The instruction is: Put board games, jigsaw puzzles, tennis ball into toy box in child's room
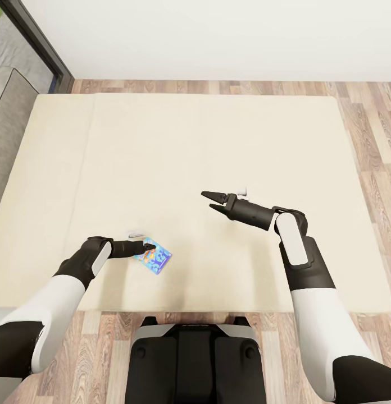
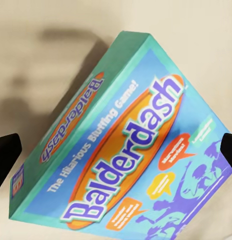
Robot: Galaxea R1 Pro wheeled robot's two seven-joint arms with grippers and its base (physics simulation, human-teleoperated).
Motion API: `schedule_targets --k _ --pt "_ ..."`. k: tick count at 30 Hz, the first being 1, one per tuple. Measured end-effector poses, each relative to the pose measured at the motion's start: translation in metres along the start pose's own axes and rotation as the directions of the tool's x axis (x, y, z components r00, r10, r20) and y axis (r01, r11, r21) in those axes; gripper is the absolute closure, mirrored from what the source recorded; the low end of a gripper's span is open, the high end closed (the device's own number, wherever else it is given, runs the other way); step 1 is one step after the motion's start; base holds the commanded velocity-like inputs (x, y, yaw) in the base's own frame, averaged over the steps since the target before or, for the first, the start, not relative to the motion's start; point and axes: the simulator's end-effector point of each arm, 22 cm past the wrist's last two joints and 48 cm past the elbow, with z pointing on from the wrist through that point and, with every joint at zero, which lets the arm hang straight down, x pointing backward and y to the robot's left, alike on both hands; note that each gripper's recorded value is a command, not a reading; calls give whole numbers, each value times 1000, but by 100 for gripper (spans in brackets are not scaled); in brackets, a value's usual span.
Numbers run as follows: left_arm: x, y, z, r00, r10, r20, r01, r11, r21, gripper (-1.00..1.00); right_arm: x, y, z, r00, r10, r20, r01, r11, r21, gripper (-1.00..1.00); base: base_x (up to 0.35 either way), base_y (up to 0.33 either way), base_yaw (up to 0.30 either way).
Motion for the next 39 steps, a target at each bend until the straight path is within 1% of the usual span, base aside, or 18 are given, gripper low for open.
schedule_targets --k 18,39 --pt "-1 -1 -1 1000 1 2 -1 1000 1 -100 0 1 0 1000 -1 0 1 1000 -2 -100 -19 -59 0" --pt "-1 -1 -1 1000 0 2 0 1000 1 -100 0 2 0 1000 -3 -1 3 1000 -1 -100 -18 -135 0"
